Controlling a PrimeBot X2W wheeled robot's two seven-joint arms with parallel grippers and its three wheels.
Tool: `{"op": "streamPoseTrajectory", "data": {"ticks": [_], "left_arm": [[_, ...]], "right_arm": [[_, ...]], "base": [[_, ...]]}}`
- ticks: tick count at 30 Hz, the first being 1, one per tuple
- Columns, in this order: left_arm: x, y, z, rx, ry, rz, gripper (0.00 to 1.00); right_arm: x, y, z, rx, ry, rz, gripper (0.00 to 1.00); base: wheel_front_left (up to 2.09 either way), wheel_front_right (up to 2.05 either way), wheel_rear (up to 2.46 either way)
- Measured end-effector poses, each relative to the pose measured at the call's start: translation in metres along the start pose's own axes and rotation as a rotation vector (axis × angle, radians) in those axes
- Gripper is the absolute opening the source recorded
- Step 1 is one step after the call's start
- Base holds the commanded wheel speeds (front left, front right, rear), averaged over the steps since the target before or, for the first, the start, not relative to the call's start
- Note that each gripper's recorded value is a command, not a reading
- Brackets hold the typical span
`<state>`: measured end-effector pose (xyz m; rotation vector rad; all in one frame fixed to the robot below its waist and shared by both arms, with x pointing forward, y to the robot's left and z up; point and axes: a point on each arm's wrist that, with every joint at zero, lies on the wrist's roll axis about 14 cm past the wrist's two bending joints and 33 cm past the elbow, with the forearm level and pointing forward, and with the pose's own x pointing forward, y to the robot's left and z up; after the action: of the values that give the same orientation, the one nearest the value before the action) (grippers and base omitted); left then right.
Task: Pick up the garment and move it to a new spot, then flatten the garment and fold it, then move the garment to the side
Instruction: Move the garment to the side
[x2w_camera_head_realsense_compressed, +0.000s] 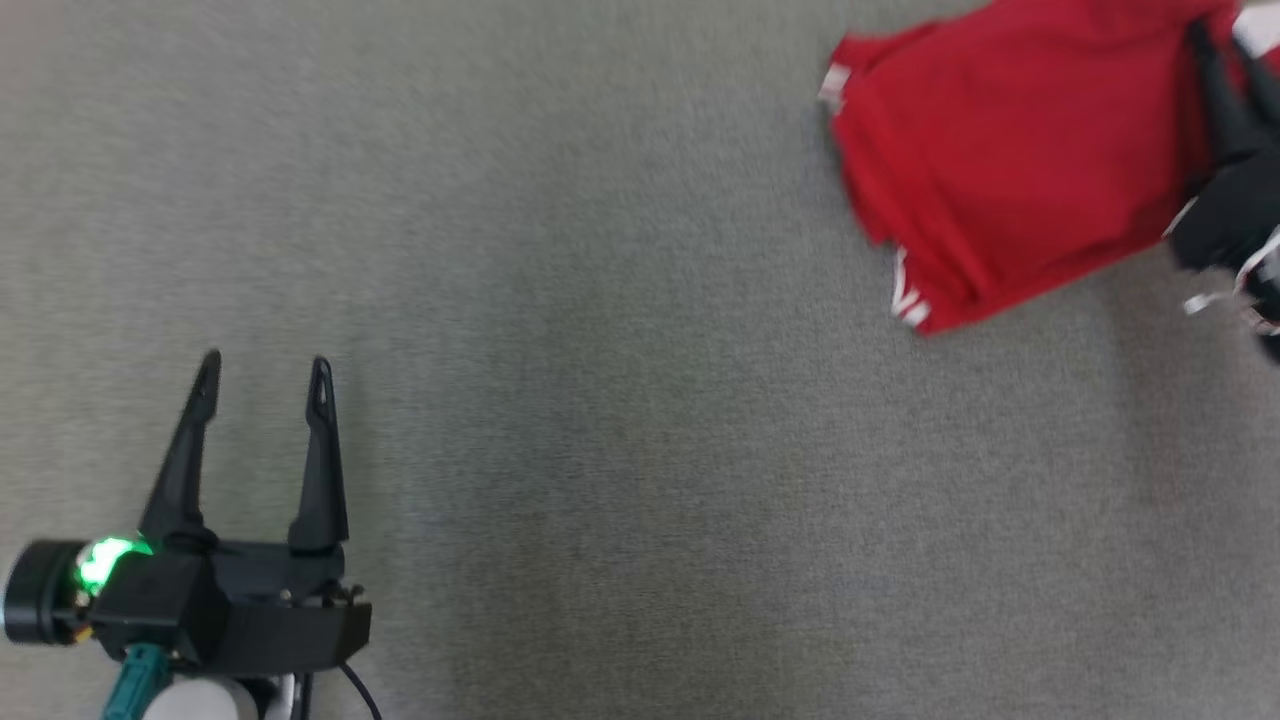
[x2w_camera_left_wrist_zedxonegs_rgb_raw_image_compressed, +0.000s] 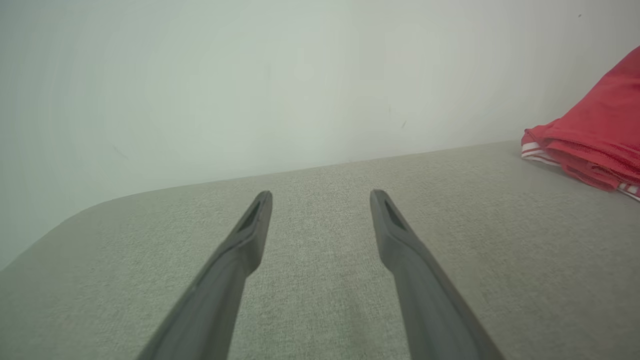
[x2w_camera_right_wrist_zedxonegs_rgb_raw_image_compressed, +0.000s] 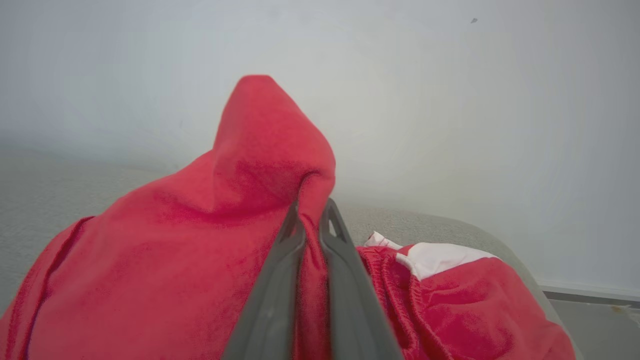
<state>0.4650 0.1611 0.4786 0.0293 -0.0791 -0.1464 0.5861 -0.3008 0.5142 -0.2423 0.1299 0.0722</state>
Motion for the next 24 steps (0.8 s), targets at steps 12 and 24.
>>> {"op": "streamPoseTrajectory", "data": {"ticks": [12,24], "left_arm": [[0.049,-0.03,-0.038,0.033,-0.014,-0.144,1.0],[0.068,-0.056,-0.068,0.014,-0.024,-0.224,1.0]], "right_arm": [[-0.001,-0.096,-0.022,-0.163,0.112,-0.166,0.0],[-0.012,-0.156,-0.04,-0.281,0.231,-0.284,0.0]], "base": [[0.0,0.0,0.0],[0.0,0.0,0.0]]}}
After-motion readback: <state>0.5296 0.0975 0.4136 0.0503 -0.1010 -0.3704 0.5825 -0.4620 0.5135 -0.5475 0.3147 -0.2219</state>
